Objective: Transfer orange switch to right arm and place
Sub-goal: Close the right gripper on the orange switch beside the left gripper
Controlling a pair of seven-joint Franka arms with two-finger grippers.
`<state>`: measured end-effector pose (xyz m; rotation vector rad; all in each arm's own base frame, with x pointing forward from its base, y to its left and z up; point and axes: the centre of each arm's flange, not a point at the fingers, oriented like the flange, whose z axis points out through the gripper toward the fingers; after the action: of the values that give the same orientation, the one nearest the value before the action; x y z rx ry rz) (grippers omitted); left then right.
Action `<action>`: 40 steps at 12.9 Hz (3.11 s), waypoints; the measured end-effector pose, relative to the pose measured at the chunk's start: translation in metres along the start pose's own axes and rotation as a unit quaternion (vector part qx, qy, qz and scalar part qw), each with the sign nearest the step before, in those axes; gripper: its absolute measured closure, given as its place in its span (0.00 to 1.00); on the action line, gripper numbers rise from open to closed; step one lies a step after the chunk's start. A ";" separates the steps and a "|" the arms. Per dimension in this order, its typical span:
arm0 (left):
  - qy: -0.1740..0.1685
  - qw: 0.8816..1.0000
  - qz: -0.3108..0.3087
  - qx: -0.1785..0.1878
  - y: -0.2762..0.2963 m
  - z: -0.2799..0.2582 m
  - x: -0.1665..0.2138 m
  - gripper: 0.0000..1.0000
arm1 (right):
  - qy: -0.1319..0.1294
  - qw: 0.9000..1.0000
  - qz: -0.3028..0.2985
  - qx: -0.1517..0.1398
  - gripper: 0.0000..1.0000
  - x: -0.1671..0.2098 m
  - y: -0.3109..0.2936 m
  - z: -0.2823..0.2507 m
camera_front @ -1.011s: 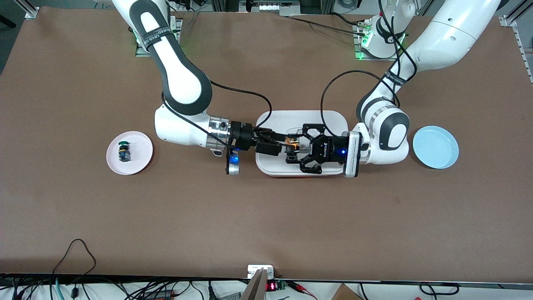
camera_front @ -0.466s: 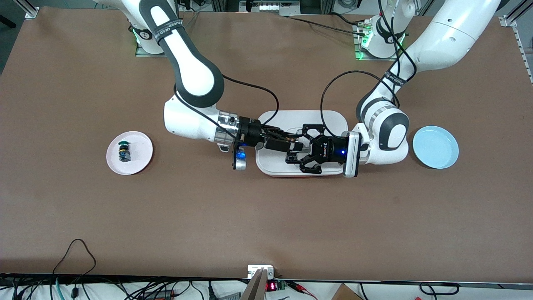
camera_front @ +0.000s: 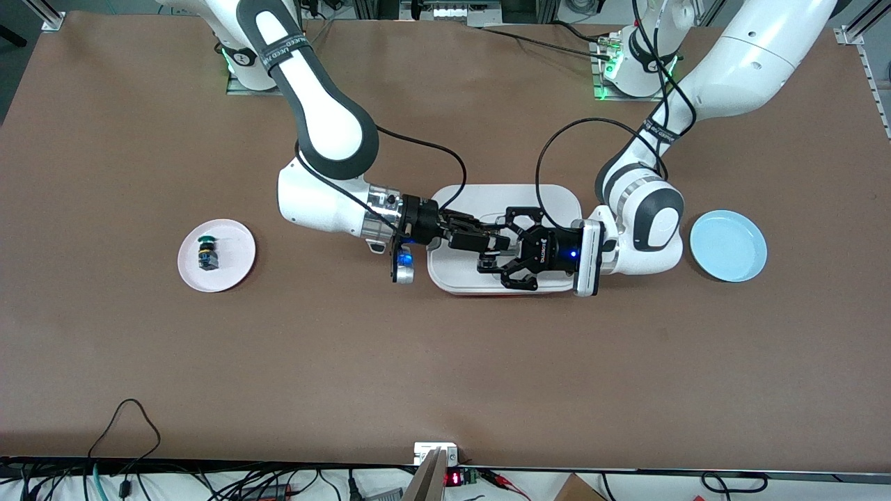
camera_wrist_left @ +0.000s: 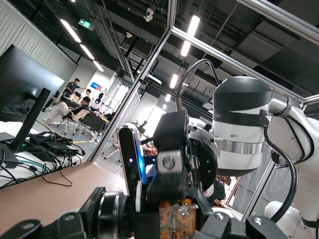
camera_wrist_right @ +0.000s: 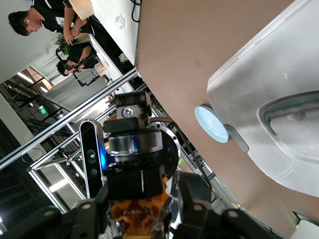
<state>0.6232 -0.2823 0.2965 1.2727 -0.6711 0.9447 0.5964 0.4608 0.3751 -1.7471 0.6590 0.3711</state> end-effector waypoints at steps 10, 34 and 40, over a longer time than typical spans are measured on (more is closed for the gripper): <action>0.005 1.000 0.002 -0.006 0.003 0.011 0.004 0.26 | -0.002 1.000 -0.006 0.005 0.92 -0.001 -0.006 0.002; 0.014 1.000 0.012 -0.006 0.003 0.016 0.016 0.26 | 0.000 1.000 -0.015 0.014 0.94 -0.002 -0.019 -0.003; 0.014 1.000 0.012 -0.006 0.003 0.017 0.017 0.26 | 0.000 1.000 -0.016 0.015 0.94 -0.002 -0.019 -0.004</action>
<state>0.6300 -0.2949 0.3156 1.2402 -0.6714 0.9754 0.6061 0.4612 0.3923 -1.7271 0.6332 0.3389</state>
